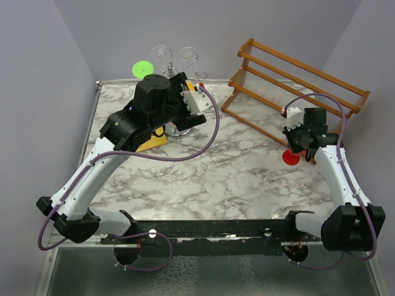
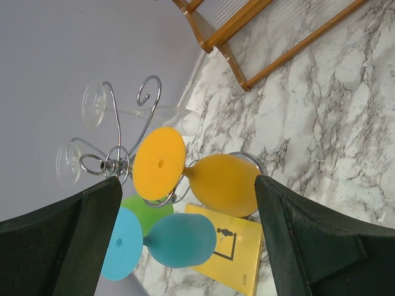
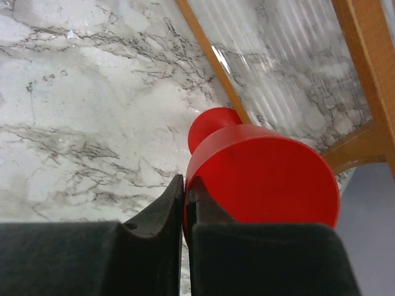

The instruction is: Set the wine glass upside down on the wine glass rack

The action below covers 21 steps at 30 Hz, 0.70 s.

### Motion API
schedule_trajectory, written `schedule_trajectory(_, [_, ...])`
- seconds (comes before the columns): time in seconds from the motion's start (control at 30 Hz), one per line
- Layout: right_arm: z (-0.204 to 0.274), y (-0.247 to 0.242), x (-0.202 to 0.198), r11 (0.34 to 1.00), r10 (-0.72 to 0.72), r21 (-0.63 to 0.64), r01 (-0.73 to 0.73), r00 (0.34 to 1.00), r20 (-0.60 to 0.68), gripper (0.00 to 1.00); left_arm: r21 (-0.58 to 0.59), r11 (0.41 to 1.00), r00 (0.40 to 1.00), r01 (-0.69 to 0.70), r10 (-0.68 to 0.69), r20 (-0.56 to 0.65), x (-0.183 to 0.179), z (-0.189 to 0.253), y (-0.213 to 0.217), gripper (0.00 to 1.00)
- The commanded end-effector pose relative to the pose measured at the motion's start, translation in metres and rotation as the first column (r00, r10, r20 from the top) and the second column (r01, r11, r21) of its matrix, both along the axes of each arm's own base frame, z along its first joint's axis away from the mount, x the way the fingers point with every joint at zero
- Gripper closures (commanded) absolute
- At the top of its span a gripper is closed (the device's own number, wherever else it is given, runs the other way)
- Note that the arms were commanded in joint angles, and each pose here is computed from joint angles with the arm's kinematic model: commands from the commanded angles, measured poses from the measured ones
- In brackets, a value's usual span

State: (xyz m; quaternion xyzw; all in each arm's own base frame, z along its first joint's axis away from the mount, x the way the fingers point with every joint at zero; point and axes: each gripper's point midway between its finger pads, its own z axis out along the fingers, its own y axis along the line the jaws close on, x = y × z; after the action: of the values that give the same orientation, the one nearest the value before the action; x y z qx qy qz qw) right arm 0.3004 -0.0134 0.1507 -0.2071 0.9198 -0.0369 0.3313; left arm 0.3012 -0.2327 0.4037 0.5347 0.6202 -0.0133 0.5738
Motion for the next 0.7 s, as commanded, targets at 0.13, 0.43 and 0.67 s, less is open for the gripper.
schedule_trajectory(0.13, [0.028,0.011,0.007,0.995,0.093,0.021,-0.094,0.994,0.056,0.99,-0.056,0.998,1.000,0.012,-0.013,-0.011,-0.002,0.004,-0.008,0.08])
schedule_trajectory(0.43, [0.104,0.069,0.002,0.900,0.356,0.176,-0.399,0.905,0.233,0.98,-0.159,0.987,0.999,0.002,-0.009,-0.043,-0.009,0.018,-0.012,0.01])
schedule_trajectory(0.67, [0.174,0.108,-0.004,0.785,0.431,0.256,-0.564,0.794,0.429,0.98,-0.293,0.956,0.996,-0.009,-0.017,-0.088,-0.012,0.035,-0.023,0.01])
